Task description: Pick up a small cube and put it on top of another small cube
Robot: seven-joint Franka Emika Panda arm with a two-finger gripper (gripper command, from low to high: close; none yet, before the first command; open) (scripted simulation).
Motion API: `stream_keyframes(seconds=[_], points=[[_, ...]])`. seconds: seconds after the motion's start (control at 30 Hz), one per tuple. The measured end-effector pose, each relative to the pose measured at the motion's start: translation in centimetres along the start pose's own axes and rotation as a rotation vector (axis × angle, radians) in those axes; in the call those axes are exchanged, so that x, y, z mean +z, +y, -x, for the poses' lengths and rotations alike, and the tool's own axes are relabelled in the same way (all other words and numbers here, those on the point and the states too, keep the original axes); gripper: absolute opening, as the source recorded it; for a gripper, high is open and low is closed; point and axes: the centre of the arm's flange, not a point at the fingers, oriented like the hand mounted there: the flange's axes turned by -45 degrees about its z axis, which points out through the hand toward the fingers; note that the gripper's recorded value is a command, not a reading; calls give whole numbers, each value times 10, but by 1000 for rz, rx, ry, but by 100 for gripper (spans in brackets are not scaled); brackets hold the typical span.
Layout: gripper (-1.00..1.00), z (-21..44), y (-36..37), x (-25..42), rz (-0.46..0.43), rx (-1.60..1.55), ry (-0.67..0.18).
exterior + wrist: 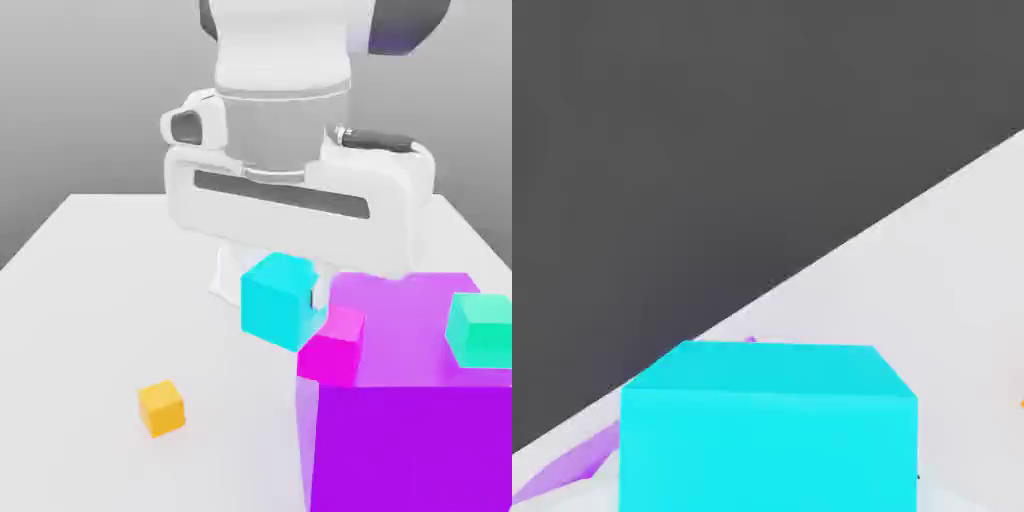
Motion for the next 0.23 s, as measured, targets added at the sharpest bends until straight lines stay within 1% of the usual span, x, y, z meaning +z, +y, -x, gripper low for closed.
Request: stream_keyframes(seconds=[0.1,0.13,0.23], points=[[-100,8,-4,32,8,-39,3],[100,9,-4,44,9,-42,3],[100,9,-4,44,9,-42,3]])
